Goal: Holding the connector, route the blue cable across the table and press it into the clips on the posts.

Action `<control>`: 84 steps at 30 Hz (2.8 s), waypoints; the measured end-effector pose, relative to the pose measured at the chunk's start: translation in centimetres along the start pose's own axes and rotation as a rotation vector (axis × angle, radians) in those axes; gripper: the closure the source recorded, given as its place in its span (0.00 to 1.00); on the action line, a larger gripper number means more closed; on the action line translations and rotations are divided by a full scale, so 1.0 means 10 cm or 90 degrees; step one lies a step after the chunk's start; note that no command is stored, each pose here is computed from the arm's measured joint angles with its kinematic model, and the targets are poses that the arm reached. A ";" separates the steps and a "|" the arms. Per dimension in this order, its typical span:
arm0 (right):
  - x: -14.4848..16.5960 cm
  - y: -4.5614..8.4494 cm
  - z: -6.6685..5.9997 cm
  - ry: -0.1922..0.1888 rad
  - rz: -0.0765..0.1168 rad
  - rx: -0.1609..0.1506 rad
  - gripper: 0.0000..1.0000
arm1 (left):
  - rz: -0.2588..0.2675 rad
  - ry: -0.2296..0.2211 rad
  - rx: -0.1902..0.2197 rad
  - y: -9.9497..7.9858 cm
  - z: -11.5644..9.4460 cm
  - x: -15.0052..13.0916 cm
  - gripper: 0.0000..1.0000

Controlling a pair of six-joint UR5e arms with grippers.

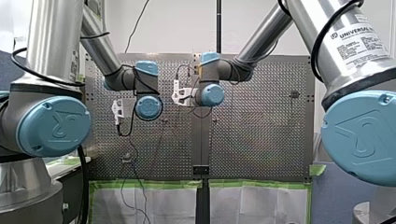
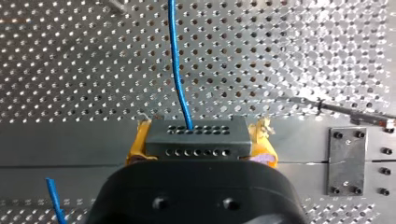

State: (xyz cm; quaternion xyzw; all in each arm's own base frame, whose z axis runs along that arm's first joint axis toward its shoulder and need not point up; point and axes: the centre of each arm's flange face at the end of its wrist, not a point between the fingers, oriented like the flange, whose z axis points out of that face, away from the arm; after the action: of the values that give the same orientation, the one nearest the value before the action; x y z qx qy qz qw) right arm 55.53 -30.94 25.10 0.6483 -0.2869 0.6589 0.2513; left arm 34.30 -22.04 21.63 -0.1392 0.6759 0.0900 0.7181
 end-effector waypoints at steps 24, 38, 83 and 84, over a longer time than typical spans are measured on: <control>0.45 -0.26 0.37 -0.020 0.020 0.036 1.00 | -0.069 -0.085 -0.023 0.21 0.50 -1.05 1.00; 0.69 -0.38 0.54 -0.032 0.028 0.044 1.00 | -0.087 -0.115 -0.026 0.43 0.86 -1.26 1.00; 1.74 -0.50 1.23 0.080 0.053 0.073 1.00 | -0.113 -0.145 -0.019 0.62 1.67 -1.54 1.00; 1.75 -0.52 1.23 0.081 0.053 0.074 1.00 | -0.114 -0.145 -0.019 0.62 1.68 -1.54 1.00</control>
State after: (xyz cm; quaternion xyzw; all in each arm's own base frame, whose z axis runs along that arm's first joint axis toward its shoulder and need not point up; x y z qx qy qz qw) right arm 67.34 -36.69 42.77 0.6060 -0.2585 0.7243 0.2033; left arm 47.16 -9.83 37.27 -0.1983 0.5735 0.0506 0.7932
